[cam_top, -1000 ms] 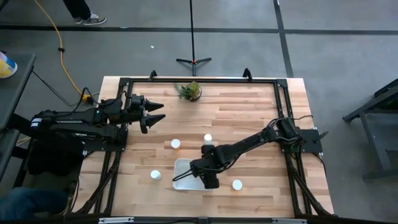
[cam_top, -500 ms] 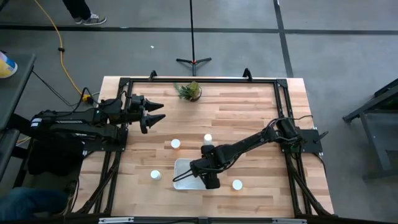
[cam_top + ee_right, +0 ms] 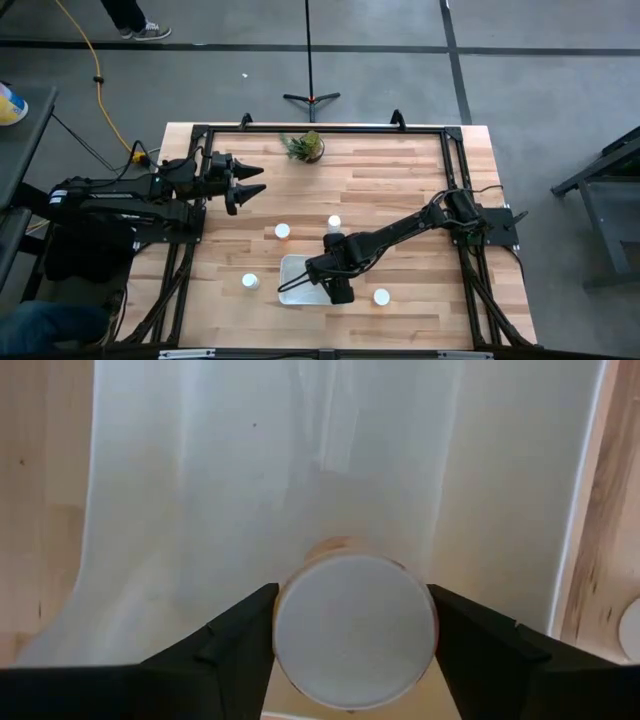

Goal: Pick and place pill bottles into a basket
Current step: Put the top orange pill bottle into the white bin

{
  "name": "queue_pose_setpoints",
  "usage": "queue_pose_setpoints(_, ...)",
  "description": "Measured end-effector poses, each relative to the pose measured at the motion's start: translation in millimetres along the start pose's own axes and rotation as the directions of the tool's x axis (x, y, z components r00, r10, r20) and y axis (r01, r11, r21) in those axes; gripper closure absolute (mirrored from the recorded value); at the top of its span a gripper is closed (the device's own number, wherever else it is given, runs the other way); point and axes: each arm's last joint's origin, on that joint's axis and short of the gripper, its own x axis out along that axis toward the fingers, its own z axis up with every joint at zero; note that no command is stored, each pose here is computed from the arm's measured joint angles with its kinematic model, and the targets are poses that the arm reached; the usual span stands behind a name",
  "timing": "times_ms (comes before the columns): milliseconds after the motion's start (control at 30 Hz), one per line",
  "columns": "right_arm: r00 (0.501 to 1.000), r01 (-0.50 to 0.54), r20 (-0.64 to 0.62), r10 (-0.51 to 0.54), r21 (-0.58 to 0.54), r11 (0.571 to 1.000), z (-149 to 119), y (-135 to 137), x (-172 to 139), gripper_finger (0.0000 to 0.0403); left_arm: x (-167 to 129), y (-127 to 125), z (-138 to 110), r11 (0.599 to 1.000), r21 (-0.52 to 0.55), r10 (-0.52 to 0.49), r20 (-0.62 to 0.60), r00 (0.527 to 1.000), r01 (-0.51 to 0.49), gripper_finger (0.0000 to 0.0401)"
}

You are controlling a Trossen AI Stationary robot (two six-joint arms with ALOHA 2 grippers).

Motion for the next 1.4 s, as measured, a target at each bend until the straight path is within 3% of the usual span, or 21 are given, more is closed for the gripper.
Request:
queue_pose_setpoints(300, 0.998, -0.053, -0.015, 0.053, 0.009, 0.999, -1, 1, -2, 0.0164, 0, 0, 0, 1.0, 0.0, 0.0, 0.0, 1.0, 0.0, 0.0071)
queue_pose_setpoints(567, 0.999, -0.038, -0.023, 0.038, 0.025, 0.999, -1, -2, -2, 0.0158, 0, 0, 0, 1.0, 0.0, -0.001, 0.0, 1.0, 0.001, 0.0071)
queue_pose_setpoints(767, 0.992, -0.118, -0.043, 0.12, 0.046, 0.992, 0, -8, -2, 0.0147, 0, 0, 0, 1.0, 0.0, -0.001, 0.0, 1.0, 0.001, 0.0071)
queue_pose_setpoints(967, 0.995, -0.093, -0.037, 0.097, 0.109, 0.99, 1, -14, -2, 0.0146, 0, 0, 0, 1.0, 0.0, -0.002, 0.0, 1.0, 0.002, 0.0071)
queue_pose_setpoints(1400, 0.997, -0.063, -0.032, 0.066, 0.093, 0.994, 2, -18, -2, 0.0146, 0, 0, 0, 1.0, 0.001, -0.002, 0.0, 1.0, 0.002, 0.0071)
